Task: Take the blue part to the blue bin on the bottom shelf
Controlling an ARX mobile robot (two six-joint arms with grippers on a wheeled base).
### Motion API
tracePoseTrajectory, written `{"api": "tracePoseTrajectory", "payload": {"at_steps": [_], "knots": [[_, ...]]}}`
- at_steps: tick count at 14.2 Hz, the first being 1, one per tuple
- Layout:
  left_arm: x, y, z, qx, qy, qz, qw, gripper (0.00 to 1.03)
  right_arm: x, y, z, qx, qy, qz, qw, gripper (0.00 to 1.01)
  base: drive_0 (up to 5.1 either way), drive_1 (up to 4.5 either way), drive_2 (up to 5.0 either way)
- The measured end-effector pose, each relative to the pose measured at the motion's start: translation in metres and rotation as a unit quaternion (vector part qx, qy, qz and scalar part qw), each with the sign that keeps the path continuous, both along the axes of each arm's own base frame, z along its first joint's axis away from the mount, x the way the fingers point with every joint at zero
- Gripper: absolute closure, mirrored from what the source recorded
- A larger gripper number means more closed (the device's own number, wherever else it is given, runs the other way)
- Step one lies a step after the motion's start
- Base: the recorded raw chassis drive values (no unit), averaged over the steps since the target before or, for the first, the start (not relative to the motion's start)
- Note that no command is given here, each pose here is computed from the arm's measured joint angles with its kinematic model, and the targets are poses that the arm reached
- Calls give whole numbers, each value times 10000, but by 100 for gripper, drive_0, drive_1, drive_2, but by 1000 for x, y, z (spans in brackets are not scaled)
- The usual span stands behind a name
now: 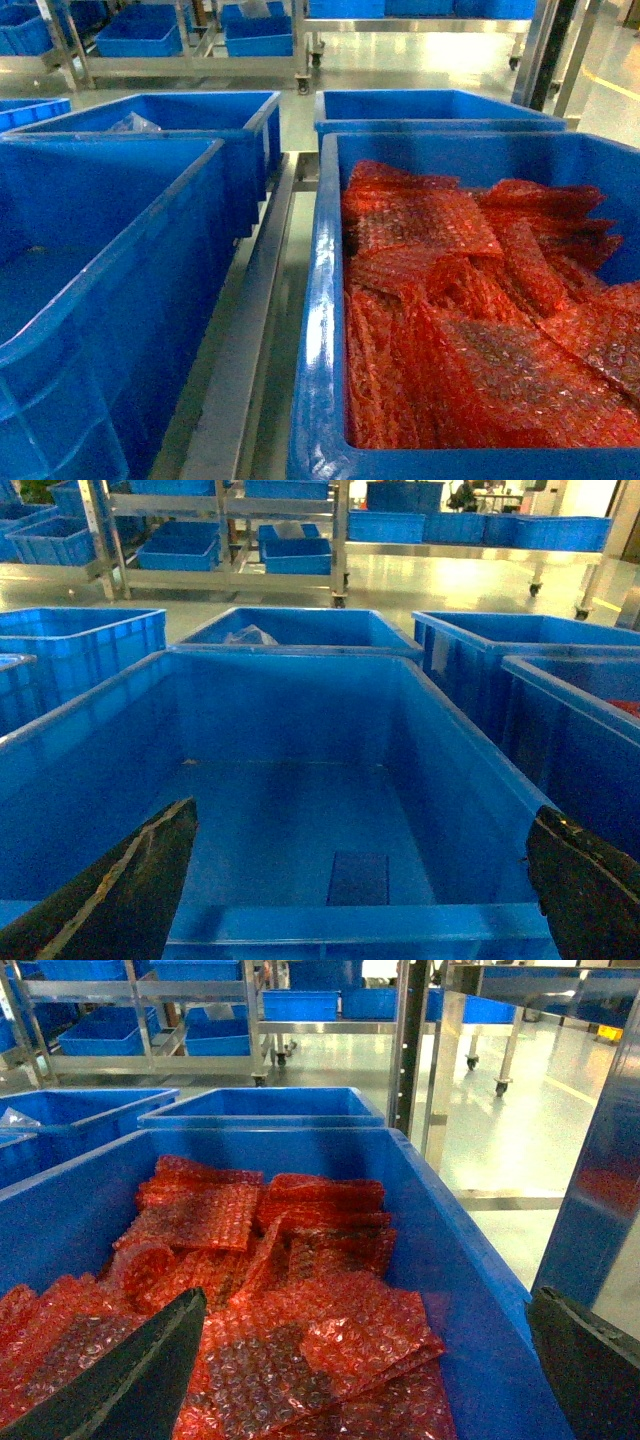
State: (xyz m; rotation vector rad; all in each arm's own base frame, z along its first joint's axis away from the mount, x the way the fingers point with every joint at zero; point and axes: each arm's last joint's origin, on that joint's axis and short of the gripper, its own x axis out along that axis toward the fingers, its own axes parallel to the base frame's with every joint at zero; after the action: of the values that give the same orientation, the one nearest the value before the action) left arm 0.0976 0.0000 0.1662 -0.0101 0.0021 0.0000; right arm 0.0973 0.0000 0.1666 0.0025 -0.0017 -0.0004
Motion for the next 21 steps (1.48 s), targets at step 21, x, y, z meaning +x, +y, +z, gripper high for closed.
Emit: {"api": "tracePoseTrajectory", "payload": {"at_steps": [21], "knots": [[0, 0, 0, 0, 0, 0, 10000, 5, 0, 0, 0, 0, 0, 0, 10000, 3, 0, 0, 0]]}}
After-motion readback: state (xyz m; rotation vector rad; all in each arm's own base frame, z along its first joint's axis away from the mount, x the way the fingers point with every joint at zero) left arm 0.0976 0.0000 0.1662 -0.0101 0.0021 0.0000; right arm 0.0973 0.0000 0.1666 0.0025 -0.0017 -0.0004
